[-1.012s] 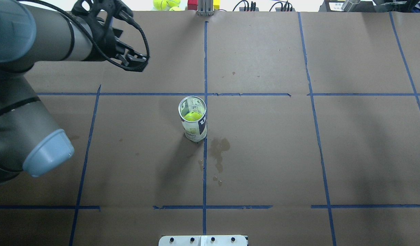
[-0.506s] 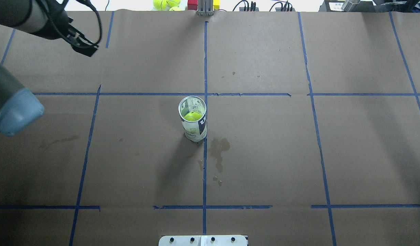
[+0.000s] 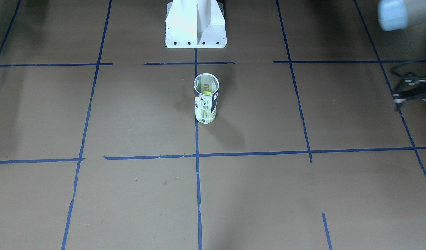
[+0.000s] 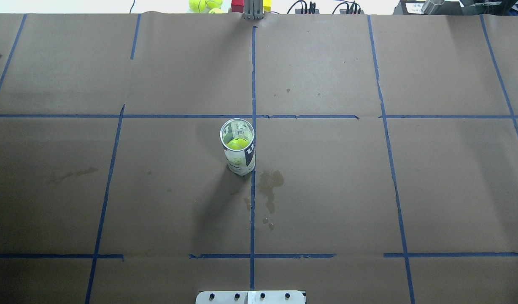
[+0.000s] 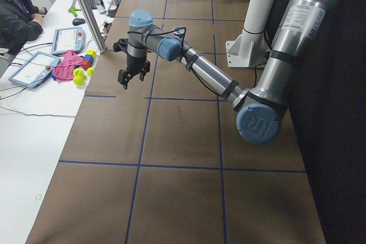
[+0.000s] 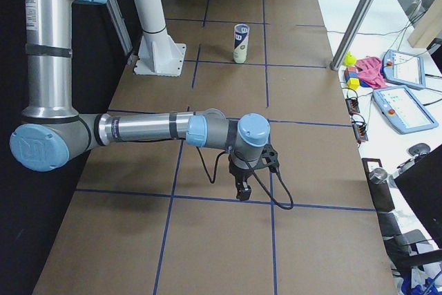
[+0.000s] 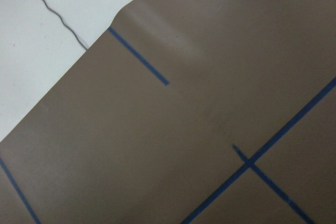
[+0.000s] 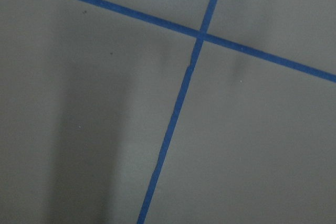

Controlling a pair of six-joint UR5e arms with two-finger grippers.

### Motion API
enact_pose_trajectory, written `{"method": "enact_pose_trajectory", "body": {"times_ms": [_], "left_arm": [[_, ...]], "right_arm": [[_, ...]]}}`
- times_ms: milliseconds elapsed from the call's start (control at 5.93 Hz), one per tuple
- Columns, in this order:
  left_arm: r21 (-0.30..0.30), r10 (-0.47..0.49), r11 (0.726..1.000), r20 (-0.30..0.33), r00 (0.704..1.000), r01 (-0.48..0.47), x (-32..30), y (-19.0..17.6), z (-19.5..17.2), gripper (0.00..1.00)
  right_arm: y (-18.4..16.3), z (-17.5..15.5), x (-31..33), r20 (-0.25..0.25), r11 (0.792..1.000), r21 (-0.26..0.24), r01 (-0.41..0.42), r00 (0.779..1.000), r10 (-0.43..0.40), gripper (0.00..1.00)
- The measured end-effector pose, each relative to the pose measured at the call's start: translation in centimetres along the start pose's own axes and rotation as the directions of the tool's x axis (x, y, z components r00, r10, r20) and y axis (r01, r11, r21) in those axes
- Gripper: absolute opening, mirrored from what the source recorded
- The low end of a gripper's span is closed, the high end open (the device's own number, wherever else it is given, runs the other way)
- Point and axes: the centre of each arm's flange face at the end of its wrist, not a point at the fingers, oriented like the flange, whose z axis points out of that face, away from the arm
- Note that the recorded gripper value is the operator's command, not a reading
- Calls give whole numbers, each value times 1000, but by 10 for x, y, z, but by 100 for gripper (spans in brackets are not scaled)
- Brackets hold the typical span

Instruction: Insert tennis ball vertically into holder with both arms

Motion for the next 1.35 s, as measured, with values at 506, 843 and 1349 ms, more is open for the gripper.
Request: {"method": "enact_pose_trajectory", "body": {"times_ms": [506, 843, 1349], "left_arm": [[-170, -214, 962, 15, 977, 214, -83, 130, 58, 100], [-251, -295, 925, -8, 955, 284, -102, 196, 95, 100], [-196, -378, 918, -160, 912, 346, -101, 258, 97, 100]], "right_arm": [[7, 13, 13, 7, 999, -23, -29, 1000, 30, 100], [7, 13, 13, 9, 999, -23, -30, 1000, 30, 100], [5, 11, 12, 8, 1000, -18, -25, 1000, 25, 100]]}}
